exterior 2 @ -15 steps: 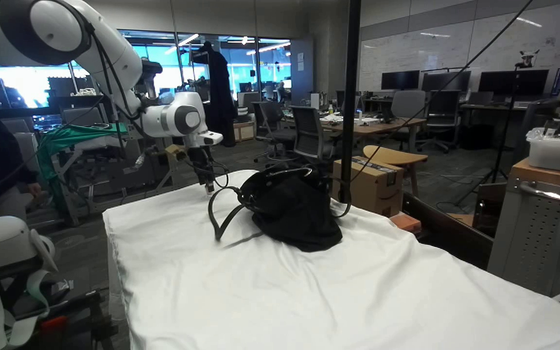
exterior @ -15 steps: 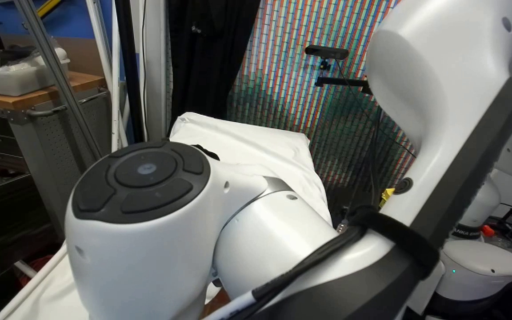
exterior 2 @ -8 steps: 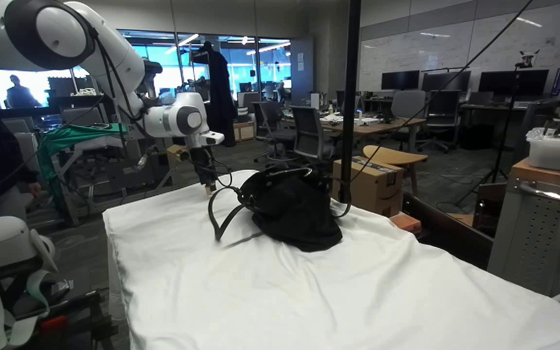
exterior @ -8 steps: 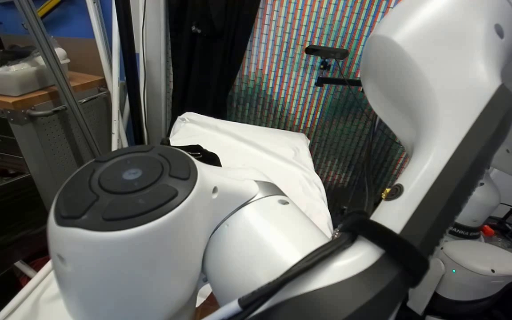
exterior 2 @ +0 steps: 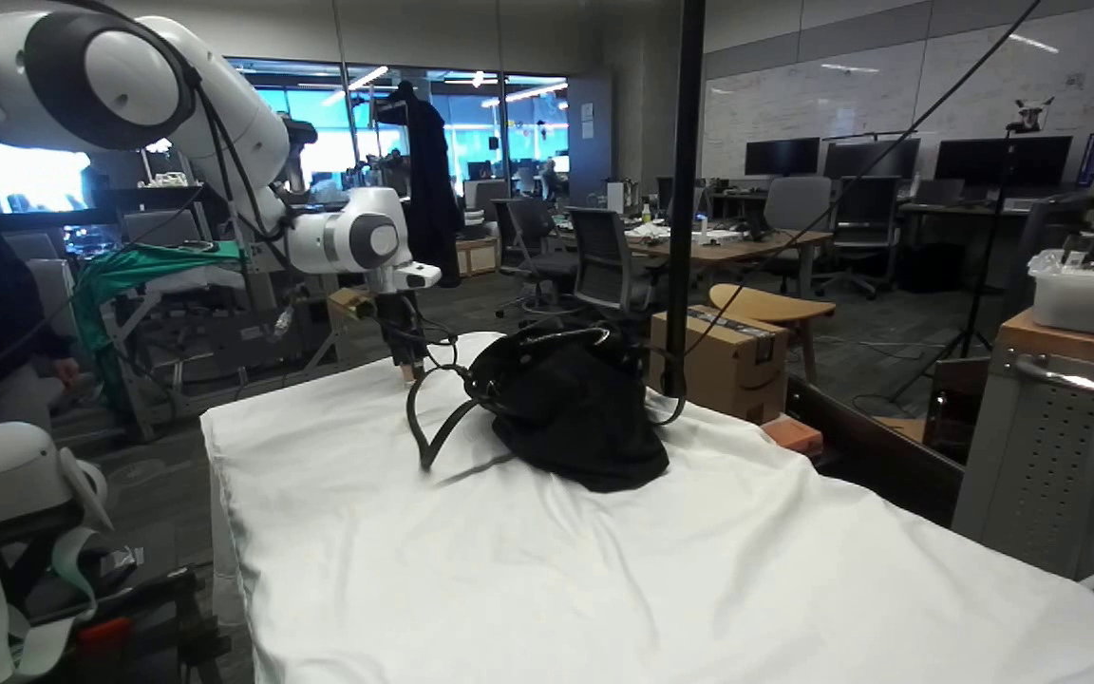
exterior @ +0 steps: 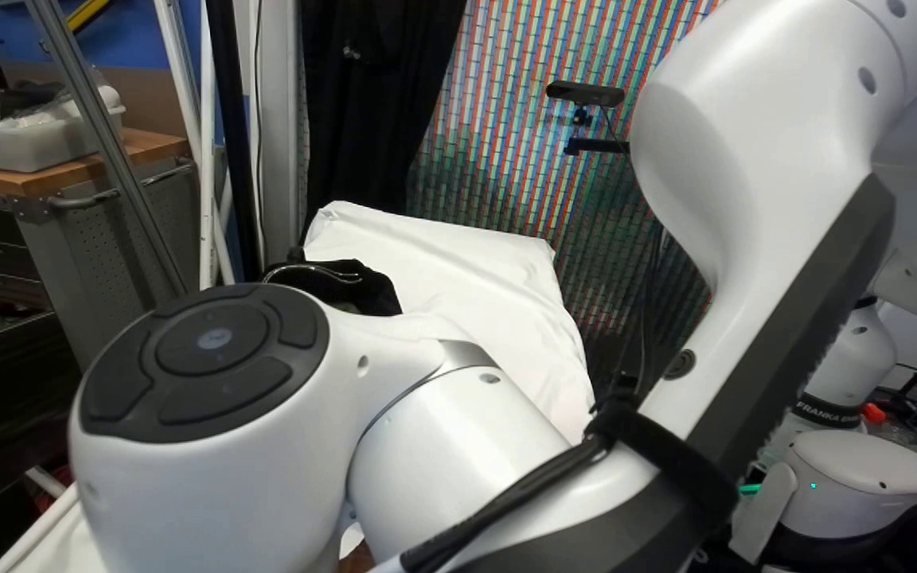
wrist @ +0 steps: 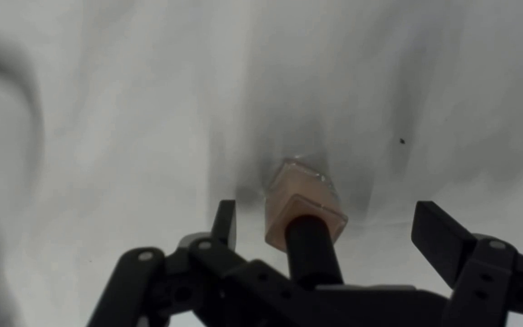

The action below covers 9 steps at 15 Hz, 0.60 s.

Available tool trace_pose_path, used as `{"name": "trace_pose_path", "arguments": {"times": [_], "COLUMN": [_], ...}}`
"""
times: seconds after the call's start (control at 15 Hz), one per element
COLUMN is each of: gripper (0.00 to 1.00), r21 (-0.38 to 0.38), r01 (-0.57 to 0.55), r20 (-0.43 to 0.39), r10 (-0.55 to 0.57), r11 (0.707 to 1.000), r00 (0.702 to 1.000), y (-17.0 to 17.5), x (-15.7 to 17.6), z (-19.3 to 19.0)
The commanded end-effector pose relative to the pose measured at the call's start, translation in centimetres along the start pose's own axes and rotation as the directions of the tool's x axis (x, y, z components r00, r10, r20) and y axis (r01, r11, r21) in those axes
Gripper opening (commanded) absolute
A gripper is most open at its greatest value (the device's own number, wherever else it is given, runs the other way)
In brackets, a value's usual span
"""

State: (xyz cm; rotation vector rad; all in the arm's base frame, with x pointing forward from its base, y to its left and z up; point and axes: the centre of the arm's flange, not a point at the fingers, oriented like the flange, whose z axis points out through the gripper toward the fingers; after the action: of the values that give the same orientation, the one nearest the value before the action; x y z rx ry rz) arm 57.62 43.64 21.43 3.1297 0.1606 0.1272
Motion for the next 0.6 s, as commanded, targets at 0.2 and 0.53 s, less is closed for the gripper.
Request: {"name": "trace_pose_path", "arguments": {"times": [0.2, 0.53], "gripper": [0.88, 0.48], "r21": [0.001, -0.003], "r01": [0.001, -0.001], "r20": [0.016, 0.016], "r10": [-0.001, 0.001], "r11": [1.0, 1.0], "r00": [1.0, 1.0], "y": [0.0, 0.16], "x": [0.41, 0.33], "z": [-0.31, -0.43]}}
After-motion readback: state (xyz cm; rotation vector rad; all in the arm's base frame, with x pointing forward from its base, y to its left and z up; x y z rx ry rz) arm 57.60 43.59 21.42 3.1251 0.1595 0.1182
